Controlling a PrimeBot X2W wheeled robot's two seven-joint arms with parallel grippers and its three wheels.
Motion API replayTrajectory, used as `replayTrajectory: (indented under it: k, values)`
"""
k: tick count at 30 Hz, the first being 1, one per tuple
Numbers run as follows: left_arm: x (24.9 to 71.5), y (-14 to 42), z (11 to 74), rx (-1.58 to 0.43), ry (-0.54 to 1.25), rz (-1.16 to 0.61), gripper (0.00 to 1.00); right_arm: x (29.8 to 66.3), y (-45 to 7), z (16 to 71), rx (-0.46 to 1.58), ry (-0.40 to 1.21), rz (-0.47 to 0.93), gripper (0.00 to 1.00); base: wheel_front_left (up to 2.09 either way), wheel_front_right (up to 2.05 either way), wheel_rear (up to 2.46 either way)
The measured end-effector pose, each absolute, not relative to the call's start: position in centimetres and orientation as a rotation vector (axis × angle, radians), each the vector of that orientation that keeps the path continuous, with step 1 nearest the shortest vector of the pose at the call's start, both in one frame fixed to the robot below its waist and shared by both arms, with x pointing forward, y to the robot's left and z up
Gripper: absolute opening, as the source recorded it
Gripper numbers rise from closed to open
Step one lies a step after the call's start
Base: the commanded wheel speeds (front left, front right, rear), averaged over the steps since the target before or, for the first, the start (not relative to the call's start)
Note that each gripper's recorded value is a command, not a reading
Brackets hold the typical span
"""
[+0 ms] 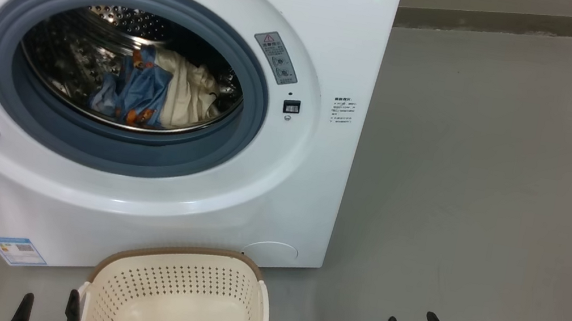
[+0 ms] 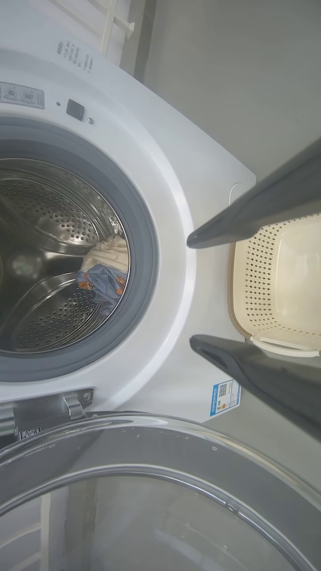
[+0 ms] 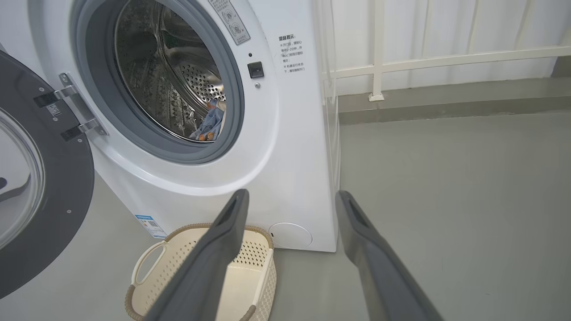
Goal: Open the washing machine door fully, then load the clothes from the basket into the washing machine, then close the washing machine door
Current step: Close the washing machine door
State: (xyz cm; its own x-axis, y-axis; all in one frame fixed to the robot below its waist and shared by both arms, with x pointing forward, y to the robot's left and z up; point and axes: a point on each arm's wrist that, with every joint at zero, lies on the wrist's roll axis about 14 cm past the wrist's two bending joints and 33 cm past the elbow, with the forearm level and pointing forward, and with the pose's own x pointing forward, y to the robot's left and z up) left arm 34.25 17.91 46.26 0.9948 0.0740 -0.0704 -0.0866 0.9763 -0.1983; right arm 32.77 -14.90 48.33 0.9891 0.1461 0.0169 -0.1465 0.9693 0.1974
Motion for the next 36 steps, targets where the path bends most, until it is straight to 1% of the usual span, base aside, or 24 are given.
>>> replayTrajectory:
  k: [12, 22, 28, 36]
  values:
    - [34.3, 18.1, 46.0, -0.205, 0.071, 0.089, 1.00, 32.5, -16.4, 47.7, 0.184, 0.015, 0.102, 1.00, 0.00, 0.00, 0.00]
    - [34.3, 18.4, 45.8, -0.196, 0.076, 0.107, 1.00, 32.5, -16.4, 47.6, 0.182, 0.016, 0.094, 1.00, -0.09, 0.09, 0.00]
    - [34.3, 18.4, 45.8, -0.196, 0.076, 0.108, 1.00, 32.5, -16.3, 47.6, 0.187, 0.015, 0.094, 1.00, -0.92, 0.92, 0.00]
    - [34.3, 18.5, 45.7, -0.197, 0.079, 0.110, 1.00, 32.6, -16.2, 47.6, 0.188, 0.018, 0.097, 1.00, -1.53, 1.53, 0.00]
